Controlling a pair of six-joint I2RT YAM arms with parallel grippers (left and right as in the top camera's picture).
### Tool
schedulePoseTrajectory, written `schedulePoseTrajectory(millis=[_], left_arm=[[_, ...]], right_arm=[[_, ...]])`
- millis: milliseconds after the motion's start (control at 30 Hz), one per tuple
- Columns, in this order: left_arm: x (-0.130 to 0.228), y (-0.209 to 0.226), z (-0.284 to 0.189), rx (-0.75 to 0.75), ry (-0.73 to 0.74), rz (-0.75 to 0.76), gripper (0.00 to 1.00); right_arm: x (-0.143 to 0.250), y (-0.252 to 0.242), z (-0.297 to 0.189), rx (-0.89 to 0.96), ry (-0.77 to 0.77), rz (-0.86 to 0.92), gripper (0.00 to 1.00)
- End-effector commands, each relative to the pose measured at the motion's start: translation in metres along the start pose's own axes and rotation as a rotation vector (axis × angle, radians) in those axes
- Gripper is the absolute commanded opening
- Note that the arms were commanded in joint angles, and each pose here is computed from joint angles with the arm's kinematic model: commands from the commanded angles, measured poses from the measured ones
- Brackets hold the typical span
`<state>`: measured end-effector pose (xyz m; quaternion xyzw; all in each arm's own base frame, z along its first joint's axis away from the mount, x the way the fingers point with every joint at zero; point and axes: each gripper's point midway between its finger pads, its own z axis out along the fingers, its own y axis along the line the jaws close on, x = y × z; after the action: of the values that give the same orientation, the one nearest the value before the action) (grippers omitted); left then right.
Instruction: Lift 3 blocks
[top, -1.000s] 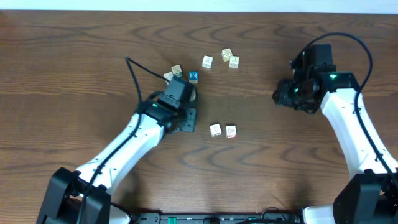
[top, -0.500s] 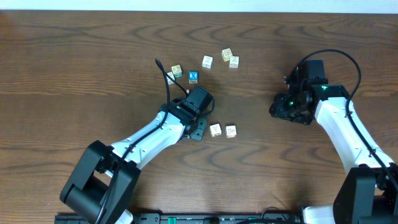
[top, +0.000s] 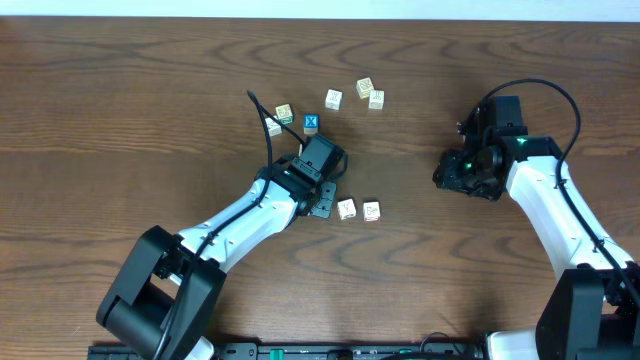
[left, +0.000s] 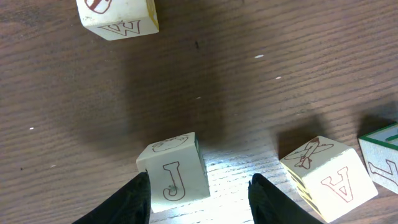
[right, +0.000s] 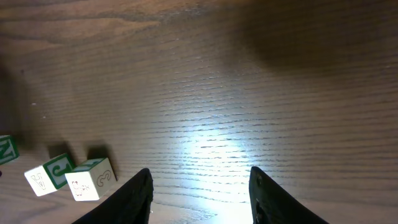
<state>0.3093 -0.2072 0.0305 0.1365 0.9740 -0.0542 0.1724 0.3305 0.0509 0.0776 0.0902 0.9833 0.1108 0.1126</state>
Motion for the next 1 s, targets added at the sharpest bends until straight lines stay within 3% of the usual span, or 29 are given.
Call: schedulePoseTrajectory(millis=[0,967], left_arm=[[-0.0106,0.005,-0.0044,-0.036,-0.032,-0.031,0.52],[-0.0185,0.0102,0.0042,-0.071,-0.07,-0.111,0.52]], right_arm=[[0.0011,-0.0013,0.0009,-0.002,0.003,-0.008,0.47],[0.0009,-0.0019,0.0009,0.001,0.002,-0.008,0.47]])
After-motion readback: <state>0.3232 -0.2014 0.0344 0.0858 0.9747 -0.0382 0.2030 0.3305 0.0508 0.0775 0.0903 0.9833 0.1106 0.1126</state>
